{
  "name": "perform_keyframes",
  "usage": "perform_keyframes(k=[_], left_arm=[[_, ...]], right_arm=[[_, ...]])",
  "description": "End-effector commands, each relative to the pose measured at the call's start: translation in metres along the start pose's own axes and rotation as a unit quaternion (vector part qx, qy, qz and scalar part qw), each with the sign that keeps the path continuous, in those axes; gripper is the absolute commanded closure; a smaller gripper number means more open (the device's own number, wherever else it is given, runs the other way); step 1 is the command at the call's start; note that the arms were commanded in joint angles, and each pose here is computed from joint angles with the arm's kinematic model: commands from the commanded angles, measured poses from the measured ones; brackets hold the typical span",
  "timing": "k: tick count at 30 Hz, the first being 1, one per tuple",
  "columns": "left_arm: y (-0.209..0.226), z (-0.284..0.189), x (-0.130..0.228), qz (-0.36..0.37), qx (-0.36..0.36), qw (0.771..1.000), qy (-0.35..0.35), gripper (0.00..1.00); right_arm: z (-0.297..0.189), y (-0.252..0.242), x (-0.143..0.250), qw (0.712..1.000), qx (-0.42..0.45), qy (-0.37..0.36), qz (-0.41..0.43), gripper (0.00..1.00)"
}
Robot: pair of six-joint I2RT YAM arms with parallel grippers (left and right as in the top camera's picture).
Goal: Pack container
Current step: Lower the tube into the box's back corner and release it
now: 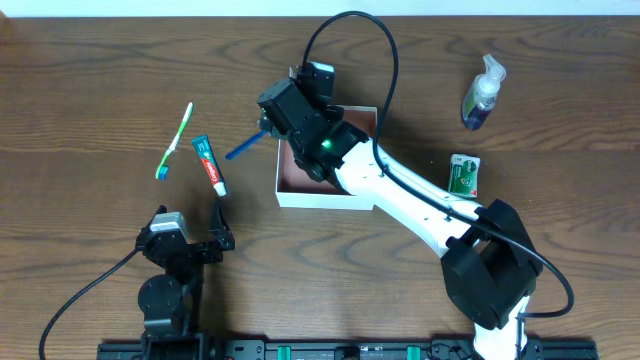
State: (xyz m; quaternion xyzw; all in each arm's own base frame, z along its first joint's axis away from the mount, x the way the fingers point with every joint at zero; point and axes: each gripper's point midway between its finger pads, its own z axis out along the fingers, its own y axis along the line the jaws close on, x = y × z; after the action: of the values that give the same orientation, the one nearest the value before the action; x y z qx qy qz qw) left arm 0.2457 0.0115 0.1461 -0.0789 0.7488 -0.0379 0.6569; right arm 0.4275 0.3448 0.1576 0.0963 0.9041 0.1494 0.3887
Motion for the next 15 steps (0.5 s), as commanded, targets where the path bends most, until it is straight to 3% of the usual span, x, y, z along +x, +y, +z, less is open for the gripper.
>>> perform_keyframes(k=[1,10,15], left_arm=[[0.005,0.001,0.016,0.007,-0.009,1.0,0.024,0.02],[0.005,0.001,0.016,0.007,-0.01,1.0,0.024,0.02],[0.005,0.001,0.016,0.007,-0.009,1.0,0.024,0.02]], right_arm=[[-0.016,0.023,-0.012,0.999,-0.033,-0.001,-0.027,0.01],[-0.11,0.044,-0.072,0.991,-0.058,-0.026,-0.117,0.01],[-0.166,0.002,-0.124,0.993,-0.024,-0.055,-0.105,0.01]])
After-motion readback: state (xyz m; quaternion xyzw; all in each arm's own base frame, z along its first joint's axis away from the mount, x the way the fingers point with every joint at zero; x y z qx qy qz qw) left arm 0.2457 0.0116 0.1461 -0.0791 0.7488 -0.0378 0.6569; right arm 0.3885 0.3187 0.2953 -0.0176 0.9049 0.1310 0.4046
